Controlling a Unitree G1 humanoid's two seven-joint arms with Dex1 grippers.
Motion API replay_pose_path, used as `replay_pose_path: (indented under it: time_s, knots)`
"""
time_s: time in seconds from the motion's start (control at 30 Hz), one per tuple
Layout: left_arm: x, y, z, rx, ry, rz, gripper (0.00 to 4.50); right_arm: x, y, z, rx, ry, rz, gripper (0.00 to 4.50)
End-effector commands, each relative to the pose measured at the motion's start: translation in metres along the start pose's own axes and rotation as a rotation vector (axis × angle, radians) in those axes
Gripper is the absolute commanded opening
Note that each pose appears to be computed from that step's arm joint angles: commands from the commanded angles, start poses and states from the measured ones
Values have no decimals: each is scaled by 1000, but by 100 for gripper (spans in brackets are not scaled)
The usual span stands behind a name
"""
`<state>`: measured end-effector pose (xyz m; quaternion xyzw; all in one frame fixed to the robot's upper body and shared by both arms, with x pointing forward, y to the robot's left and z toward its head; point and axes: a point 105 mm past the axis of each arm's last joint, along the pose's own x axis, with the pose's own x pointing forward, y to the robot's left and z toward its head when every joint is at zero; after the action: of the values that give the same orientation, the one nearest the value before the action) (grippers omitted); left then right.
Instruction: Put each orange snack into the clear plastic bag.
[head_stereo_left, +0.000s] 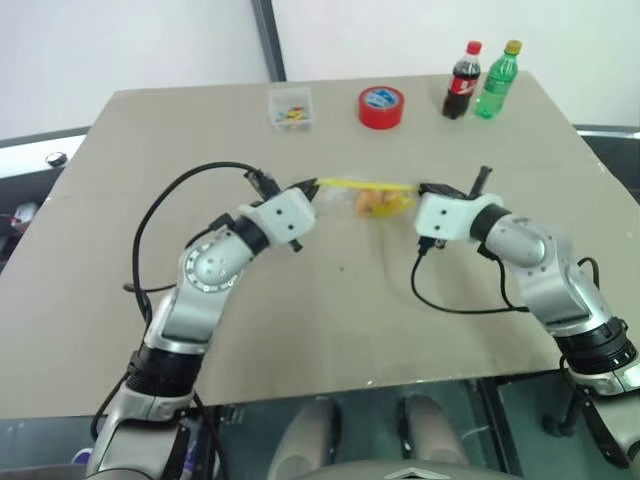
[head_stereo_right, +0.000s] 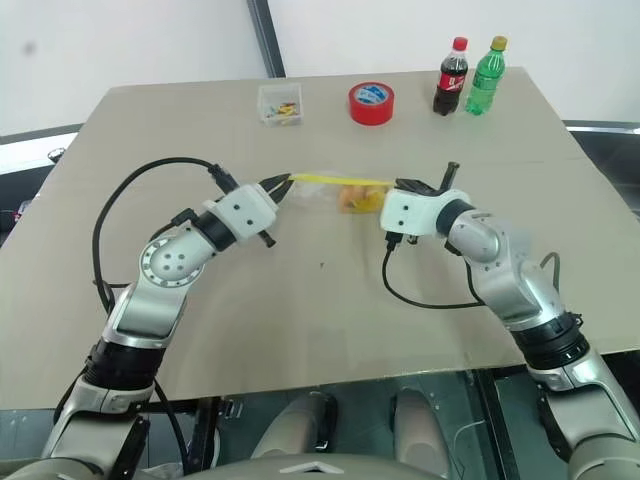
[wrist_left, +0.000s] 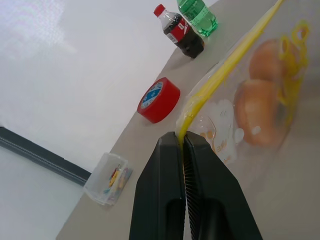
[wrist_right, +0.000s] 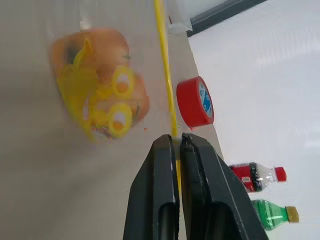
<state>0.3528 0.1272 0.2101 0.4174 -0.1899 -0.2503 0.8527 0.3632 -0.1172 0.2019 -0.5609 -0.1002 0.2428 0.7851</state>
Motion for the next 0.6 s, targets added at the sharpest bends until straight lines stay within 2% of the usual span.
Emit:
replay_pose_path:
  time_s: [0.03,0.23,0.33,0.43,0.53,0.6]
  knots:
    - [19,24,1,-41,-15,26,0,-1,-42,-19,-30,60,-119,7]
    - [46,57,2,-37,-38,30,0,-1,-89,-25,-105,43,-279,7]
    - [46,60,7,6,-76,22,0,-13,-94,-22,-90,20,-286,7]
    - [37,43,12,-16,-130,-32,0,-25,-79,-17,-55,-5,-232,7]
    - [18,6,15,-25,-173,-103,0,-38,-44,-5,29,-37,-149,7]
    - [4,-19,9,-43,-153,-160,0,-43,-15,-1,89,-38,-90,7]
